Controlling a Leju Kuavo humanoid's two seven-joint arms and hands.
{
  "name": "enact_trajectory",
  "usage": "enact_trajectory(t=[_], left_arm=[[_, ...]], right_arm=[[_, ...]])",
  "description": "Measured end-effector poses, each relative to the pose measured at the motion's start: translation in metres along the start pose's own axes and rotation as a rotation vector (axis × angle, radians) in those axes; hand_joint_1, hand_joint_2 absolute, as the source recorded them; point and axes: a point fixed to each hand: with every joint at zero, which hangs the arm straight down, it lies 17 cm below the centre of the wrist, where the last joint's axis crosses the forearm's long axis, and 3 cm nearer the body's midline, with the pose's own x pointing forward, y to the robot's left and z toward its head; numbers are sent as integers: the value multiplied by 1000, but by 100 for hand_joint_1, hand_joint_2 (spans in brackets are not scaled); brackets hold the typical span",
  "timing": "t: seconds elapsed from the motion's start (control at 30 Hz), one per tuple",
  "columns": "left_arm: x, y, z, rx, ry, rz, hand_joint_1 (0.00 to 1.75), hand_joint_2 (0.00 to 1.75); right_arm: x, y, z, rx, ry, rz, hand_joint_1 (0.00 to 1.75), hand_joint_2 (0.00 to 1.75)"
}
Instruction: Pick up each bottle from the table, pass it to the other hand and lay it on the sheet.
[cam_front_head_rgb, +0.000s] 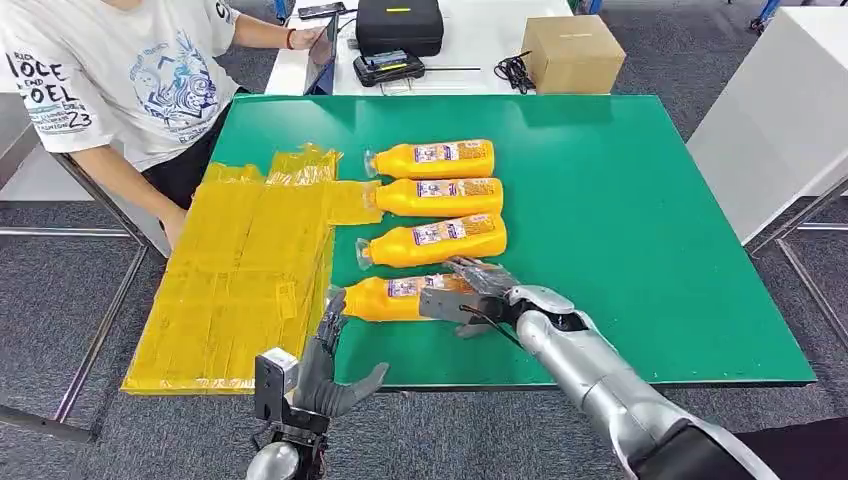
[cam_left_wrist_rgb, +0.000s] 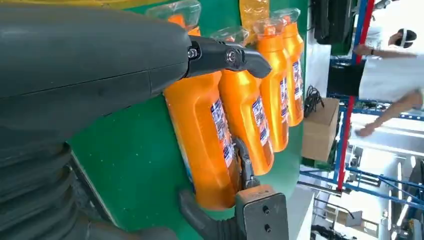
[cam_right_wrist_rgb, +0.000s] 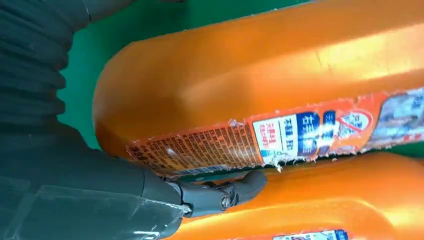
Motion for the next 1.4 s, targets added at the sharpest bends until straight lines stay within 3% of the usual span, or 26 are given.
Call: enact_trajectory(t=[0.5, 0.57, 0.6, 0.67, 0.7, 0.8, 0.83, 1.1, 1.4], left_arm=[[-3, 2, 0, 14, 9, 25, 0, 175], [-3, 2, 0, 14, 9, 25, 0, 175], [-3, 2, 0, 14, 9, 26, 0, 175], [-3, 2, 0, 15, 8, 28, 0, 175], [-3, 2, 0, 16, 8, 29, 0, 175], [-3, 3, 0, 19, 9, 36, 0, 175], [-4, 3, 0, 20, 10, 38, 0, 175], [-6, 5, 1, 33, 16, 51, 0, 175], [-8, 7, 3, 46, 21, 47, 0, 175]], right_arm=[[-8, 1, 2, 84, 22, 33, 7, 175], [-10, 2, 3, 89, 26, 35, 59, 175], [-10, 2, 3, 91, 27, 39, 126, 175], [-11, 2, 3, 94, 31, 37, 157, 175], [-11, 2, 3, 95, 33, 34, 162, 175], [-12, 2, 3, 99, 36, 35, 166, 175], [-13, 2, 3, 97, 38, 35, 175, 175], [-19, 2, 2, 65, 58, 34, 175, 175], [-16, 1, -1, -53, 42, 7, 175, 175]])
